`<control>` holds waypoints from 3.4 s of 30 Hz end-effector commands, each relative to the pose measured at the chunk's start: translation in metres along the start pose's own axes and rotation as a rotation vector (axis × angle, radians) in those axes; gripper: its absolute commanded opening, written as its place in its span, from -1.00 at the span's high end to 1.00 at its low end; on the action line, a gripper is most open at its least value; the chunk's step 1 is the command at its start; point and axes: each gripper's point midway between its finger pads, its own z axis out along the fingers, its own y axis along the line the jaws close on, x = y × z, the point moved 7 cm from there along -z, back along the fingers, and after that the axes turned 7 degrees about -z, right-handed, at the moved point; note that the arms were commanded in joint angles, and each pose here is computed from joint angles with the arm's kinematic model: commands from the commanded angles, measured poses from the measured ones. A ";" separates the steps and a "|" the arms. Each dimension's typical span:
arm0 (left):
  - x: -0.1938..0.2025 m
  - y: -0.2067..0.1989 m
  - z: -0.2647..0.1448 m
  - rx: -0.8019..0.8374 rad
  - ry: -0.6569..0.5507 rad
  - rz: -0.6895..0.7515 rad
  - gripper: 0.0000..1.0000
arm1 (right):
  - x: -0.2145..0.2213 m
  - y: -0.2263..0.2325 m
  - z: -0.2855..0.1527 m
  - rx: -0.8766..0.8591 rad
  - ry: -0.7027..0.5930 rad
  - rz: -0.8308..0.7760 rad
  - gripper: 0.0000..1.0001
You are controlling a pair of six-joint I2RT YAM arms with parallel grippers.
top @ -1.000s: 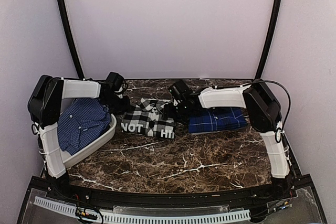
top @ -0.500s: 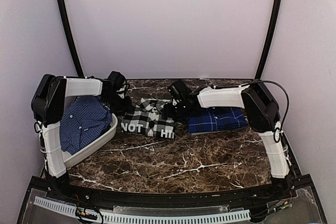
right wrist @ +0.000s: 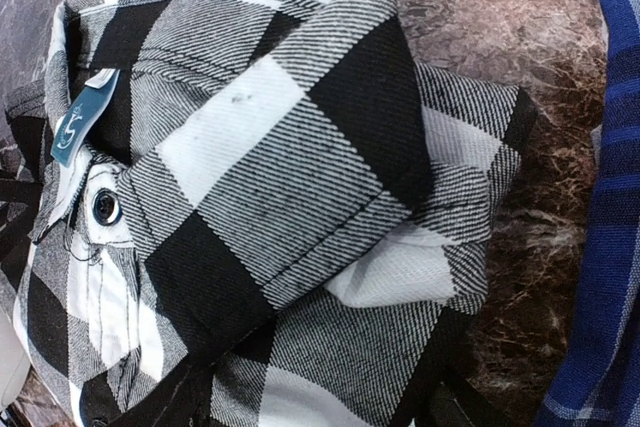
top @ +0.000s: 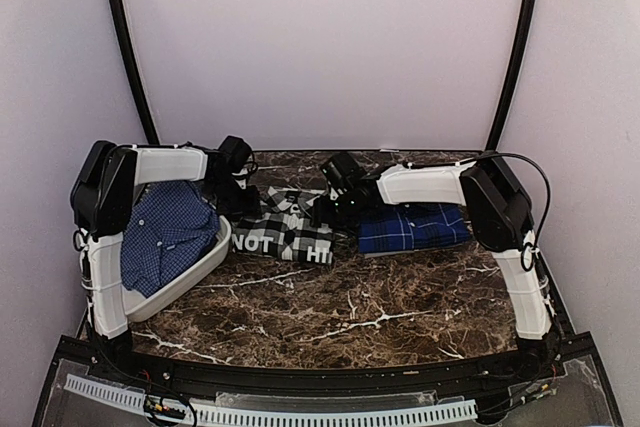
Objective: Fold and stack the long sleeve shirts
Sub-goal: Move the bin to the corner of the board, then pick up the square-folded shirt from the center of the board.
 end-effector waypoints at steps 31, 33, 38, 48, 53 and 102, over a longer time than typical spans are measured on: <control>-0.008 0.013 -0.032 0.053 -0.064 0.022 -0.30 | -0.002 -0.002 0.006 -0.030 0.009 -0.026 -0.29; -0.012 0.004 -0.040 0.069 -0.094 0.030 -0.30 | -0.002 -0.002 0.006 -0.032 0.010 -0.027 -0.29; -0.018 -0.005 -0.044 0.060 -0.141 0.049 -0.31 | -0.001 -0.002 0.008 -0.033 0.017 -0.027 -0.30; -0.005 0.010 -0.013 0.016 -0.023 0.006 -0.23 | 0.001 -0.004 0.008 -0.018 0.021 -0.034 -0.30; 0.002 0.008 -0.001 0.069 0.044 0.028 -0.22 | 0.003 -0.006 0.011 -0.012 0.027 -0.035 -0.29; 0.017 -0.105 -0.117 0.434 -0.046 0.019 1.00 | -0.074 0.030 -0.127 0.007 -0.171 -0.246 1.00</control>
